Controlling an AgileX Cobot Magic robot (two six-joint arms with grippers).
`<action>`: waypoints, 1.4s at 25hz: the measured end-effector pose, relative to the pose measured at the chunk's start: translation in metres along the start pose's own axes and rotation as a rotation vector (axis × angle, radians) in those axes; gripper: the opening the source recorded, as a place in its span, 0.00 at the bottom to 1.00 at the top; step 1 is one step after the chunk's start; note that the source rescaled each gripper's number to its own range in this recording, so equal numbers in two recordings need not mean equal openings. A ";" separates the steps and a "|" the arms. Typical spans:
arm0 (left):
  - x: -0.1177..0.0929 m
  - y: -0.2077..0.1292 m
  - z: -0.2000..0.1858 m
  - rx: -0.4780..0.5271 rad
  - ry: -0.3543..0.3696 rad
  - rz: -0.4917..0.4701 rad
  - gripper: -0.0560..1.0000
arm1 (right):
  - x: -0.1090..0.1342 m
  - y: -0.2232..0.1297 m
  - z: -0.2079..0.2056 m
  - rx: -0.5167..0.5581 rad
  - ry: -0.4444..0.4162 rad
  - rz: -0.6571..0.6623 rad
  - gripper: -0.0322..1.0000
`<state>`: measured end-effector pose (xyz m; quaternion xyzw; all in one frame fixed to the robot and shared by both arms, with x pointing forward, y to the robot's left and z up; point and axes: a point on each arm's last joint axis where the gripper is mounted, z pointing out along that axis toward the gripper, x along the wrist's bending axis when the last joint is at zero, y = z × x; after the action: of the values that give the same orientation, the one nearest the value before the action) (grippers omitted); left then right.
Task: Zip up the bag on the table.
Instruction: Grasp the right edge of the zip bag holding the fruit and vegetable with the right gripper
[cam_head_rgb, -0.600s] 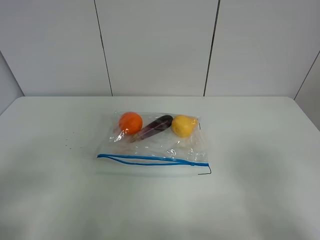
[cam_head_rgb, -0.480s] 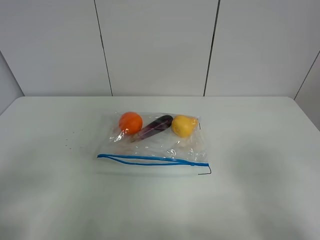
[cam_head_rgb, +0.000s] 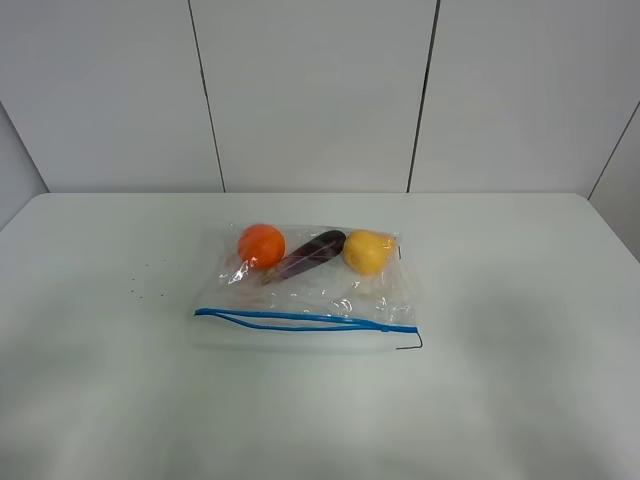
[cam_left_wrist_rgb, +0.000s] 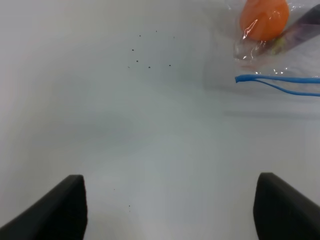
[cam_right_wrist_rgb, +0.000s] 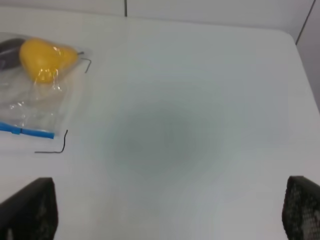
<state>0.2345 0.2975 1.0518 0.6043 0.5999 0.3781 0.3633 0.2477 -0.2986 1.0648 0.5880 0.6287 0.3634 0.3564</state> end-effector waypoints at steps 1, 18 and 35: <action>0.000 0.000 0.000 0.000 0.000 0.000 0.96 | 0.000 0.009 0.003 0.027 0.001 0.000 1.00; 0.000 0.000 0.000 0.000 0.000 0.000 0.96 | 0.020 0.145 0.182 0.478 0.233 0.111 1.00; 0.000 0.000 0.000 0.000 0.000 -0.001 0.96 | 0.005 0.081 0.314 0.772 0.560 0.420 0.98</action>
<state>0.2345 0.2975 1.0518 0.6040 0.6001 0.3780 0.3635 0.5616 -0.2778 0.9845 0.6704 0.6565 0.3121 -0.1487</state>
